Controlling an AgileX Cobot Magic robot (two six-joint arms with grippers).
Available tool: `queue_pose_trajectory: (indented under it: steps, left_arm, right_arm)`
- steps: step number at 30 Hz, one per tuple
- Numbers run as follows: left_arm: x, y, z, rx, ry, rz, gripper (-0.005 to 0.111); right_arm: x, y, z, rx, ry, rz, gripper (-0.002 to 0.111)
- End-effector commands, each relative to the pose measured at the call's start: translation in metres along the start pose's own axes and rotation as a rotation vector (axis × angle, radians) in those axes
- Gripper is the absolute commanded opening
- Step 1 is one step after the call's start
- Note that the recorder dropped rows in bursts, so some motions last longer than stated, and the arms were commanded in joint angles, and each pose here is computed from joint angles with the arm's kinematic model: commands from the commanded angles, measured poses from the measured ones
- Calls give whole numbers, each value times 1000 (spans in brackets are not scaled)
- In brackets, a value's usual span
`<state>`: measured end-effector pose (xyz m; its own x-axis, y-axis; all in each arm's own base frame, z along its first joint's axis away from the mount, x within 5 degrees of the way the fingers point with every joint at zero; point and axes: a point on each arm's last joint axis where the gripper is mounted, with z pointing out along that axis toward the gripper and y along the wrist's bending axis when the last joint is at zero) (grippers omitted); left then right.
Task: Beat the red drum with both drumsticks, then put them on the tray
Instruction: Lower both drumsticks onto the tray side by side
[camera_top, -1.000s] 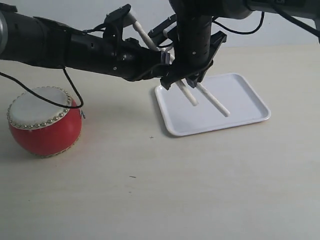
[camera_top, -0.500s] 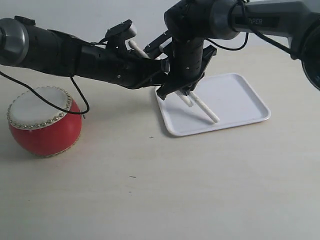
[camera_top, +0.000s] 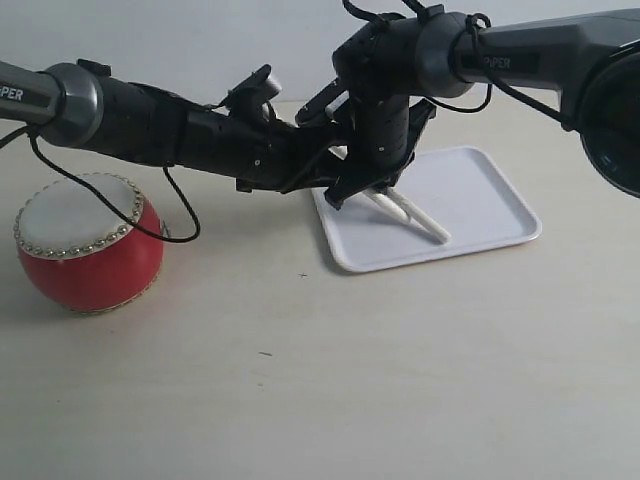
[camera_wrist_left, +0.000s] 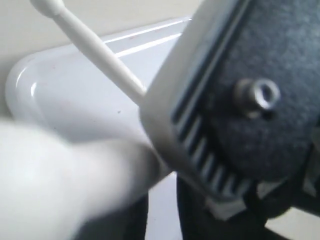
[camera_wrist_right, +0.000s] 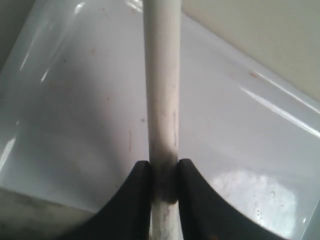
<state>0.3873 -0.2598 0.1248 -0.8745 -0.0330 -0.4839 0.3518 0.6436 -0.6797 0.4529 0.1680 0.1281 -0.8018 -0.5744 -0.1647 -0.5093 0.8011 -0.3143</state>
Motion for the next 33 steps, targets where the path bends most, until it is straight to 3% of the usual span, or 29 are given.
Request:
queue_pose_trajectory:
  steps: [1, 16, 26, 33]
  left_arm:
    - [10, 5, 9, -46, 94, 14, 0]
    - [15, 13, 9, -115, 151, -77, 0]
    - [15, 13, 9, -117, 149, -64, 0]
    - [15, 13, 9, -115, 148, -63, 19]
  right_arm:
    - [-4, 11, 0, -55, -31, 39, 0]
    - [-5, 18, 1, -130, -29, 83, 1]
    - [-5, 18, 1, -131, -29, 84, 26]
    - [-5, 18, 1, -131, -29, 84, 32]
